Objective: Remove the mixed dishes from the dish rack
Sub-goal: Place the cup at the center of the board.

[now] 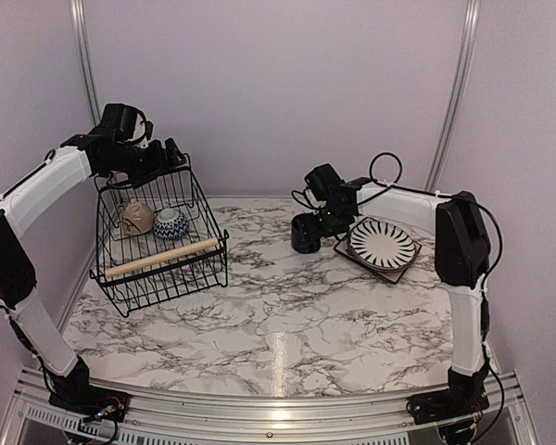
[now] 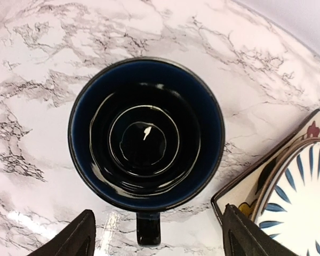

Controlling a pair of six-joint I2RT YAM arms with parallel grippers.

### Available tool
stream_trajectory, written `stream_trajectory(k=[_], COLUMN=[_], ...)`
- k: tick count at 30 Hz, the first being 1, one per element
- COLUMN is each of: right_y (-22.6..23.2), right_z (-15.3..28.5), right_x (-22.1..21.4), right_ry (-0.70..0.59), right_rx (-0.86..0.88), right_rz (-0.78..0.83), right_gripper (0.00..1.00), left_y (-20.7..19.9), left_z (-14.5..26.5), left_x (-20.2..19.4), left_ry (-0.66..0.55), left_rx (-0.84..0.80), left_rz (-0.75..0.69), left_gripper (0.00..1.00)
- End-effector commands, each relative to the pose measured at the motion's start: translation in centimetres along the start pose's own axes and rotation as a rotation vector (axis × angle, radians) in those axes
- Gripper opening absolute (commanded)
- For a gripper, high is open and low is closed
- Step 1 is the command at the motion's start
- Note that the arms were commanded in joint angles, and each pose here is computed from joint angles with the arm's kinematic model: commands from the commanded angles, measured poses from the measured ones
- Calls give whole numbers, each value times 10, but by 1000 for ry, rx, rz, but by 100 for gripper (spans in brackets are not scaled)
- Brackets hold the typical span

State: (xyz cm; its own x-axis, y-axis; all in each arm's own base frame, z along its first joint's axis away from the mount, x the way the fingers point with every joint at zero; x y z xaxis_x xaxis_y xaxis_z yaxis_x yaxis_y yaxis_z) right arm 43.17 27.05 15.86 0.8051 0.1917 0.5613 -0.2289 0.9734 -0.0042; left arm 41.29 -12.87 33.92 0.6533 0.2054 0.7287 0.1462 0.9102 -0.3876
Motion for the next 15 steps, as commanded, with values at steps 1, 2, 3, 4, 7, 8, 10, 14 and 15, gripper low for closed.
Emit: stream_trajectory(k=[1, 2, 3, 4, 7, 8, 10, 14, 15], right_y=[-3, -4, -5, -7, -9, -9, -11, -15, -16], right_z=[44, 51, 57, 64, 85, 92, 105, 119, 122], right_x=[29, 31, 33, 35, 40, 42, 45, 50, 50], right_ry=[-151, -171, -195, -220, -294, -314, -353, -389, -399], right_rx=[26, 28, 28, 35, 64, 76, 98, 104, 101], right_rz=[-23, -26, -31, -35, -44, -49, -54, -69, -77], right_gripper=[82, 82, 83, 85, 91, 93, 97, 99, 98], left_y=[25, 27, 29, 32, 37, 39, 45, 55, 57], left_z=[-22, -27, -33, -37, -53, -58, -69, -89, -94], left_x=[-13, -15, -16, -15, -16, -16, -15, -16, -17], left_ry=[103, 118, 133, 135, 154, 160, 171, 195, 204], left_rx=[191, 197, 202, 226, 252, 263, 295, 350, 354], left_rz=[-83, -88, -90, -95, -100, -102, -107, -118, -118], left_gripper=[99, 99, 99, 99, 99, 99, 99, 99, 99])
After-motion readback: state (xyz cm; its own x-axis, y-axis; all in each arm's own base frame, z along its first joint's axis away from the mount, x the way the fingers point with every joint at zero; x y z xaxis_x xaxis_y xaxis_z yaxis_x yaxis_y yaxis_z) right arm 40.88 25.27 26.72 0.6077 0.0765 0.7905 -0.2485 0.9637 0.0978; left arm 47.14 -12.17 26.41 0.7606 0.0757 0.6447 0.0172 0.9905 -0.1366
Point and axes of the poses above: each gripper's point midway between its finger pads, its own z axis back along the fingers, its own y axis along the line the jaws close on, x = y × z, the point moved 7 cm from there along z, back along the fingers, and after that the axes turned 7 degrees about -z, right-handed, at the moved point
